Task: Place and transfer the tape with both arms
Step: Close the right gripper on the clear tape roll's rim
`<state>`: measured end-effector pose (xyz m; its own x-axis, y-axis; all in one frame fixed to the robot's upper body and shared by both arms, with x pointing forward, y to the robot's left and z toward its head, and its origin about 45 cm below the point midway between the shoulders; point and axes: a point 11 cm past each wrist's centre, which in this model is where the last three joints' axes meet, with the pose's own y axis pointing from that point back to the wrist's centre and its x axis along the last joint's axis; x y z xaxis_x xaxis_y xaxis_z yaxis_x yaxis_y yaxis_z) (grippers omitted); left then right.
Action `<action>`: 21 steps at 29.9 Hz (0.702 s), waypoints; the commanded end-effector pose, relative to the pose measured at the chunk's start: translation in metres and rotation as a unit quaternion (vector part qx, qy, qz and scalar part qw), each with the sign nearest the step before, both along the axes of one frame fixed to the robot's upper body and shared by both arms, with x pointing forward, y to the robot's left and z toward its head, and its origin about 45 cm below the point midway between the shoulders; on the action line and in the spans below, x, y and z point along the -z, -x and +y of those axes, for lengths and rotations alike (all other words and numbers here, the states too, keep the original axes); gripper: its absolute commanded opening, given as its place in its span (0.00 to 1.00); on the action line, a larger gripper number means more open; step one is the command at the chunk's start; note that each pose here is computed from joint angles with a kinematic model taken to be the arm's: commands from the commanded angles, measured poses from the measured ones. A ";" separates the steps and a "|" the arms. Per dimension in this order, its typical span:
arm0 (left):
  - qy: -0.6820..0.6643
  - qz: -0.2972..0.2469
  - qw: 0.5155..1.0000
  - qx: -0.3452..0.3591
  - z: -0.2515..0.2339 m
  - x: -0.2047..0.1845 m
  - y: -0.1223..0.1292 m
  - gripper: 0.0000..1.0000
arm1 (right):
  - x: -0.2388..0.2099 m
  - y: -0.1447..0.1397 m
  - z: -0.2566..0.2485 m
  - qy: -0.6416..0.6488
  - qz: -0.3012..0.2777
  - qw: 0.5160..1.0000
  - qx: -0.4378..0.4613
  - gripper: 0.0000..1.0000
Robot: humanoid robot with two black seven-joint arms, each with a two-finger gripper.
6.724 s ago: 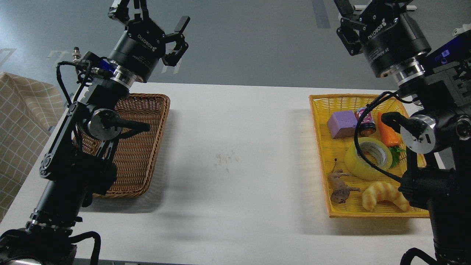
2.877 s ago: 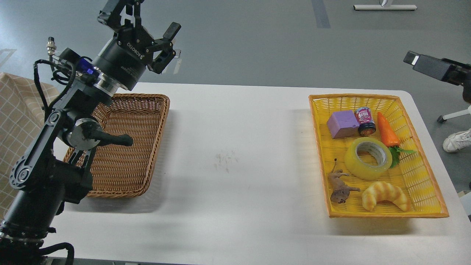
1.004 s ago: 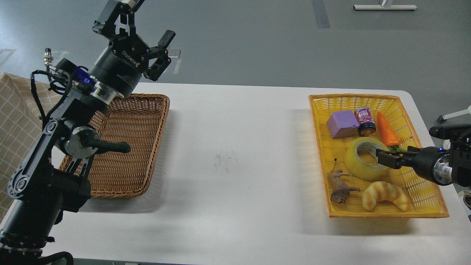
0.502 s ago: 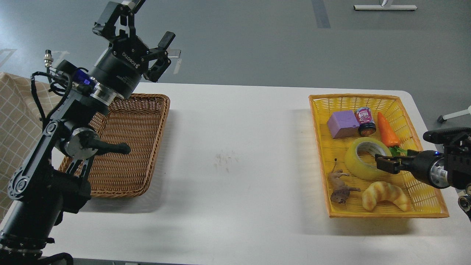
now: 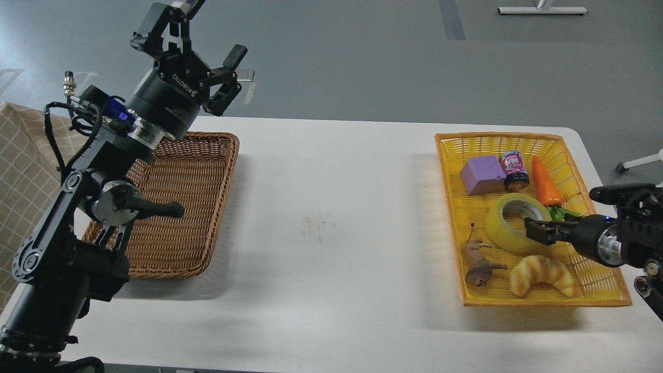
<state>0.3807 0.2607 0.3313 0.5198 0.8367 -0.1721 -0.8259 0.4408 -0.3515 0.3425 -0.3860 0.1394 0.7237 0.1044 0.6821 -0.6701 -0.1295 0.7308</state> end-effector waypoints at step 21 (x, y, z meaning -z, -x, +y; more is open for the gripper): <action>0.006 -0.007 1.000 -0.006 0.004 0.000 0.002 0.98 | -0.001 -0.004 0.007 -0.009 -0.005 1.000 -0.003 0.42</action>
